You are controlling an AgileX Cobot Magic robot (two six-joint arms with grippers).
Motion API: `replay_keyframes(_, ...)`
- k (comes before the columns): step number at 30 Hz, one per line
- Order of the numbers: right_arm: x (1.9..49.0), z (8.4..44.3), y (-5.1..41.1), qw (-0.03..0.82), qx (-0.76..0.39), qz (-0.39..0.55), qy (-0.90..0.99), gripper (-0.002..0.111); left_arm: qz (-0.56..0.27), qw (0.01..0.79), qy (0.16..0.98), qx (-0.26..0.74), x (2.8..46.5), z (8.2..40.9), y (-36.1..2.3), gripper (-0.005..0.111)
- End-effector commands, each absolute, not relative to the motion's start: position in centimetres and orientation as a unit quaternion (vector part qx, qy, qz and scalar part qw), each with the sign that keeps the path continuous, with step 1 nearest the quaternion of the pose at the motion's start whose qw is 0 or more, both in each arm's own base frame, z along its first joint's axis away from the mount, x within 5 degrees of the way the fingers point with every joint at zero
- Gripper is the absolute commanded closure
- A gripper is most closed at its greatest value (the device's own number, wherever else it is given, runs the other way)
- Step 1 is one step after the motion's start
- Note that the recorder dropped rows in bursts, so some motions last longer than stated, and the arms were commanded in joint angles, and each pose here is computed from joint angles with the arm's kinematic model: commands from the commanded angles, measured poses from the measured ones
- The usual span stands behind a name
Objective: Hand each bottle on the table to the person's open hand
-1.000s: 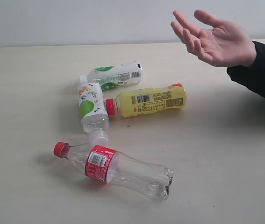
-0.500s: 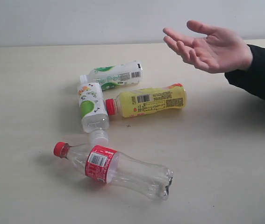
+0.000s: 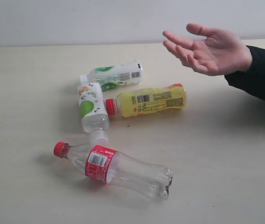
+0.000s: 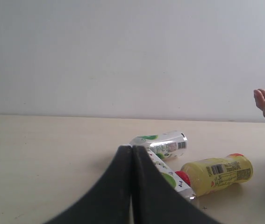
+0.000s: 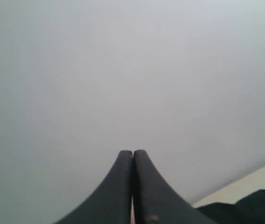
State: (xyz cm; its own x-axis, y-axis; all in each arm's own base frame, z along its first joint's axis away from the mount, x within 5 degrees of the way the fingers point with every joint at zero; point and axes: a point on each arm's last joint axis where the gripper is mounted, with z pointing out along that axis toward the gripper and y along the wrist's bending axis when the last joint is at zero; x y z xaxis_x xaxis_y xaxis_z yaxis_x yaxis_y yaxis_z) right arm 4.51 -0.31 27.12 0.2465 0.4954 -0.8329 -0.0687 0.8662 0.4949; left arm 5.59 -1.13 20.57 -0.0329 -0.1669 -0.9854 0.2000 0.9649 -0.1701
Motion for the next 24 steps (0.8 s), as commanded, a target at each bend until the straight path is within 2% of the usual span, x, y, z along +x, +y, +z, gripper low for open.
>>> replay_keyframes(1, 5.1, 30.3, -0.2, 0.752, 0.156, 0.151, 0.623, 0.108, -0.133, 0.697, 0.704, 0.009, 5.5, 20.6, -1.1, 0.107)
replay_keyframes(4, 6.6, 32.1, 0.4, 0.713, 0.116, 0.148, 0.676, 0.108, -0.133, 0.697, 0.704, 0.009, 5.5, 20.6, -1.1, 0.107)
replay_keyframes(6, 7.7, 33.0, 1.3, 0.685, 0.039, 0.138, 0.714, 0.108, -0.133, 0.697, 0.704, 0.009, 5.5, 20.6, -1.1, 0.107)
replay_keyframes(11, 11.2, 35.0, 5.4, 0.568, -0.173, 0.226, 0.773, 0.108, -0.133, 0.697, 0.704, 0.009, 5.5, 20.6, -1.1, 0.107)
replay_keyframes(17, 16.8, 33.4, 9.0, 0.395, -0.285, 0.275, 0.829, 0.108, -0.133, 0.697, 0.704, 0.009, 5.5, 20.6, -1.1, 0.107)
replay_keyframes(21, 19.0, 32.4, 12.8, 0.322, -0.351, 0.296, 0.828, 0.108, -0.133, 0.697, 0.704, 0.009, 5.5, 20.6, -1.1, 0.107)
replay_keyframes(24, 19.6, 31.7, 16.3, 0.305, -0.4, 0.299, 0.811, 0.108, -0.133, 0.697, 0.704, 0.009, 5.5, 20.6, -1.1, 0.107)
